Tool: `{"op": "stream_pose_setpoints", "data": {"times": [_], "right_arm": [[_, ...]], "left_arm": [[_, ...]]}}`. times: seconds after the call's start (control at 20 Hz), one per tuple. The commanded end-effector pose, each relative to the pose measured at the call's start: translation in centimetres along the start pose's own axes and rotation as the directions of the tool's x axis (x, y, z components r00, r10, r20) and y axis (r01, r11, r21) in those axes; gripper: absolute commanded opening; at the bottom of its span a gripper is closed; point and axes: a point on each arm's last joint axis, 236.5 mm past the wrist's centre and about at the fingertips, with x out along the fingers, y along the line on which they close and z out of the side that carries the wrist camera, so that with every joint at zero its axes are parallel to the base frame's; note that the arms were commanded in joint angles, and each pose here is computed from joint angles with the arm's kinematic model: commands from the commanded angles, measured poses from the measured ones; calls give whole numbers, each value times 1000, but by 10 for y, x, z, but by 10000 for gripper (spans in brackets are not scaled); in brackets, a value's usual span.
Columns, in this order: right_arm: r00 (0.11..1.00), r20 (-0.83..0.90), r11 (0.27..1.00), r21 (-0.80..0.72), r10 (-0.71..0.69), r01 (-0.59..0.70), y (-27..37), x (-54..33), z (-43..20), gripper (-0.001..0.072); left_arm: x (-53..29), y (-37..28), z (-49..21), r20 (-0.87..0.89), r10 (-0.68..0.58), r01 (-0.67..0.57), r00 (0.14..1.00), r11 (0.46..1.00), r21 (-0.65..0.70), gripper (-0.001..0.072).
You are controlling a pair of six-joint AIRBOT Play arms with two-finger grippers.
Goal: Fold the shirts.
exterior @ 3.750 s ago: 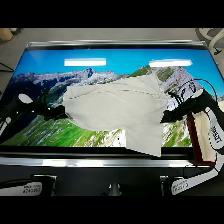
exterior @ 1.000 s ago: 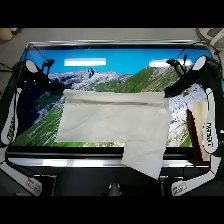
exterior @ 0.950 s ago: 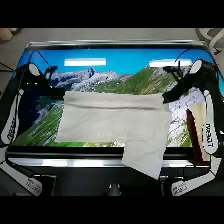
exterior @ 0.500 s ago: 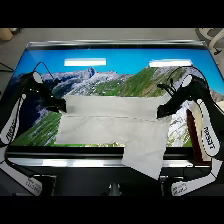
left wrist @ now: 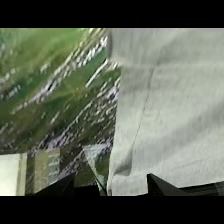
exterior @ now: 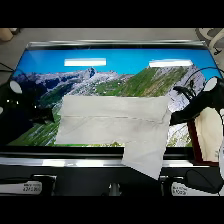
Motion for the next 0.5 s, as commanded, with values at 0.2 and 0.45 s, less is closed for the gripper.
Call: {"op": "stream_pose_setpoints", "data": {"times": [0.2, 0.45], "right_arm": [[1000, 4, 999, 35, 13, -13, 9, 13, -31, 486], [1000, 1, 999, 35, 13, -13, 9, 13, -32, 486]], "left_arm": [[82, 0, -73, -42, -79, 77, 996, 996, -41, 524], [83, -12, -61, 4, -130, 130, 992, 989, -65, 492]]}}
